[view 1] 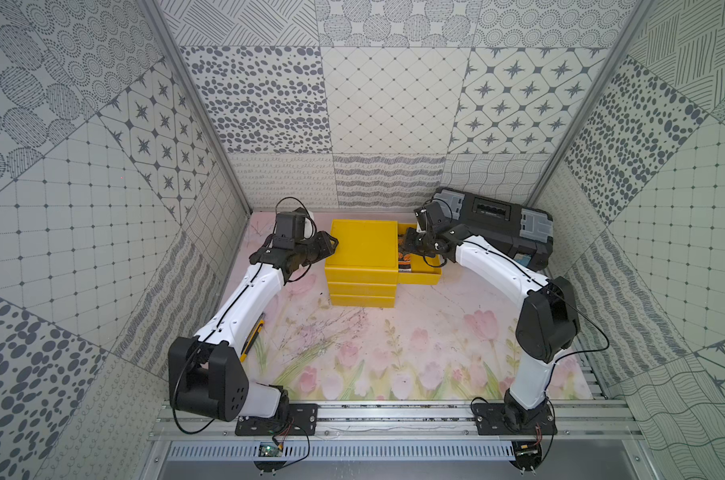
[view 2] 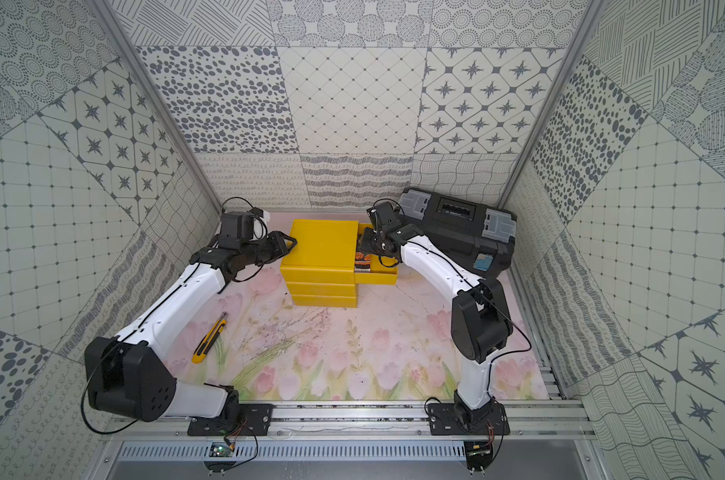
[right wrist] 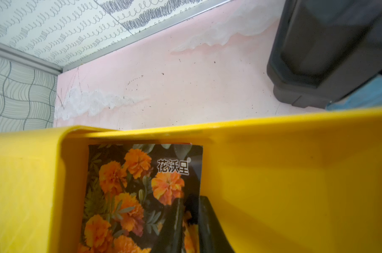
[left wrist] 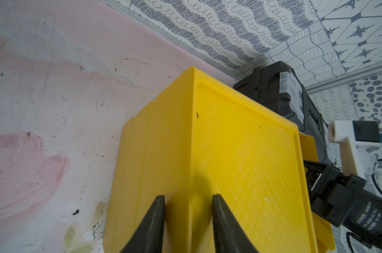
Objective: Take the seed bags out of the drawer
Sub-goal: Pick up the seed packet from the drawer.
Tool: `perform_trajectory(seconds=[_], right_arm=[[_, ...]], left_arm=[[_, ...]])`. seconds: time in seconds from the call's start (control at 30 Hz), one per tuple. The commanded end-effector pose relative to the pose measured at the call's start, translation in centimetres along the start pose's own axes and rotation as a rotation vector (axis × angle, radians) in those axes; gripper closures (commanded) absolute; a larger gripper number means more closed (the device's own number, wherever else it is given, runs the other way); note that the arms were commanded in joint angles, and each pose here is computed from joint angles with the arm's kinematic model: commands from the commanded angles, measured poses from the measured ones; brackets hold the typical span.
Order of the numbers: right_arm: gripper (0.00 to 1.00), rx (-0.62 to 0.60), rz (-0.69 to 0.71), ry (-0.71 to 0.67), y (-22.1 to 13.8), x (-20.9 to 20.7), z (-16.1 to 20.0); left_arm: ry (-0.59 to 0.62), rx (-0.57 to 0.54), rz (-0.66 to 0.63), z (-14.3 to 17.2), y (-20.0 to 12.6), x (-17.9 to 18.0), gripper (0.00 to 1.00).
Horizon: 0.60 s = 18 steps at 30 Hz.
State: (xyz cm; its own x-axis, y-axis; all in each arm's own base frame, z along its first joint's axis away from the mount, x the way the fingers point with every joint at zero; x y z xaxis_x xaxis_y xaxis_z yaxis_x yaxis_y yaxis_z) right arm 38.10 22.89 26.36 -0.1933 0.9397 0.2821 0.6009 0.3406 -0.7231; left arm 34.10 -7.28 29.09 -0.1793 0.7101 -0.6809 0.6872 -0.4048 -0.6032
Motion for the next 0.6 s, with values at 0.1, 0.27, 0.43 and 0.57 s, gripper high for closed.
perform_trajectory(seconds=[0.1, 0.27, 0.43, 0.57], right_arm=[[1.00, -0.073, -0.066, 0.010, -1.3, 0.9, -0.8], [1.00, -0.122, -0.083, 0.001, -3.4, 1.0, -1.5], [1.00, -0.167, -0.102, -0.013, -5.7, 0.9, -2.2], [1.00, -0.206, -0.121, -0.022, -7.8, 0.5, -2.9]], left_arm=[[-0.084, 0.241, -0.186, 3.7, 0.4, 3.4, 0.63], [-0.088, 0.244, -0.192, 3.9, 0.5, 3.6, 0.63], [-0.086, 0.241, -0.199, 4.0, 0.3, 3.7, 0.63], [-0.086, 0.232, -0.198, 4.0, 0.2, 3.7, 0.63]])
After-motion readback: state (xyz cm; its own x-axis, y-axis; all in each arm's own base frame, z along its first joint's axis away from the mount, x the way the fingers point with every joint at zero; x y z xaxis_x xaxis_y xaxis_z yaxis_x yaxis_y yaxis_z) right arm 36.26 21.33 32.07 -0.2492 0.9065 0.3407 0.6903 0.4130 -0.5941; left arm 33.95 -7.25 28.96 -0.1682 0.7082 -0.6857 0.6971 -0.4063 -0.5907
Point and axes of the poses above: each gripper's point midway between its finger pads, its own y axis out along the fingers, its own x axis along the line the jaws close on, z = x × y, the point moved 10 cm from there along -y, back along the fingers, and after that the axes turned 13 degrees about -y, right-handed, at the moved point
